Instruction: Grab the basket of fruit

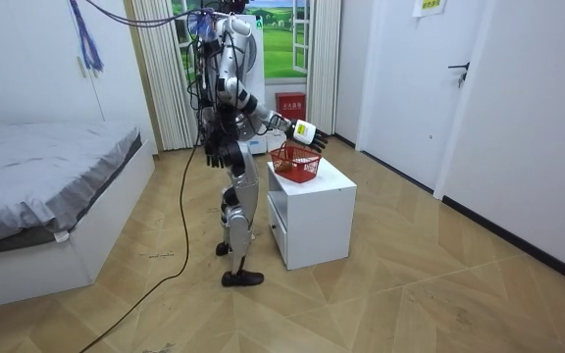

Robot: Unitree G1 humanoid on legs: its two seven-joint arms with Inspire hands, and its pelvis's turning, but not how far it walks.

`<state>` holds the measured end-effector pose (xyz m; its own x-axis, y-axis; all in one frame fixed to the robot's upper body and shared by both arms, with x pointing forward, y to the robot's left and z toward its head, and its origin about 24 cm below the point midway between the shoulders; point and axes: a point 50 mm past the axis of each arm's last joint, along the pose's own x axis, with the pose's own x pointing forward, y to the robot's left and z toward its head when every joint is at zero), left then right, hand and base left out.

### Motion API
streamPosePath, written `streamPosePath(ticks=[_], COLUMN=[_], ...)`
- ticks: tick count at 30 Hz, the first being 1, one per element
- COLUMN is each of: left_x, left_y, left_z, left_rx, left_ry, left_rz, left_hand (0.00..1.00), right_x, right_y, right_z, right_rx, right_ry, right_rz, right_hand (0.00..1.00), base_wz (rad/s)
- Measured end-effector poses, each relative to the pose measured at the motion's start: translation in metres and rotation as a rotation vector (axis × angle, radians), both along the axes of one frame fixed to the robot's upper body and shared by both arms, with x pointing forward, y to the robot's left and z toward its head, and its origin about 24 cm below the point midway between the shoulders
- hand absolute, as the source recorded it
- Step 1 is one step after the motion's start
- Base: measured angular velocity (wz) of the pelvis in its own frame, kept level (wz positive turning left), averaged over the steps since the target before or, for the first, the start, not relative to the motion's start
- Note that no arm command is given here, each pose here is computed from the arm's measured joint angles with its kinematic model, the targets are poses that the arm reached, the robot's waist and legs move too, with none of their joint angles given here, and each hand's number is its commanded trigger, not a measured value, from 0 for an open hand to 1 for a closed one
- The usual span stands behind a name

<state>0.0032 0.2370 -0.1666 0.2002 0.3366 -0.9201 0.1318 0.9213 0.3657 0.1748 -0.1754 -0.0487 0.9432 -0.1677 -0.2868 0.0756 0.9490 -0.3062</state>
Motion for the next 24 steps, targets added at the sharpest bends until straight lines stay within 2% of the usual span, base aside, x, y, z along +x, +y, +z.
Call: streamPosePath(ticks=[5, 11, 16, 18, 24], left_x=[-0.003, 0.000, 0.006, 0.012, 0.019], left_y=[0.000, 0.003, 0.006, 0.007, 0.010], left_z=[0.001, 0.002, 0.003, 0.004, 0.006], left_rx=[0.013, 0.018, 0.025, 0.027, 0.041], left_ry=[-0.012, -0.037, -0.061, -0.085, -0.113], left_rz=[0.005, 0.018, 0.038, 0.058, 0.050], left_hand=[0.00, 0.00, 0.00, 0.00, 0.00], right_x=[-0.009, -0.030, -0.055, -0.075, -0.117], right_y=[-0.006, -0.026, -0.047, -0.057, -0.067], right_z=[-0.001, -0.012, -0.039, -0.058, -0.087], right_rx=[-0.041, -0.161, -0.218, -0.231, -0.186], right_ry=[-0.023, 0.007, 0.167, 0.296, 0.564], right_rz=[-0.067, -0.123, -0.183, -0.212, -0.232], right_hand=[0.00, 0.00, 0.00, 0.00, 0.00], base_wz=[-0.09, -0.09, -0.09, 0.00, -0.01])
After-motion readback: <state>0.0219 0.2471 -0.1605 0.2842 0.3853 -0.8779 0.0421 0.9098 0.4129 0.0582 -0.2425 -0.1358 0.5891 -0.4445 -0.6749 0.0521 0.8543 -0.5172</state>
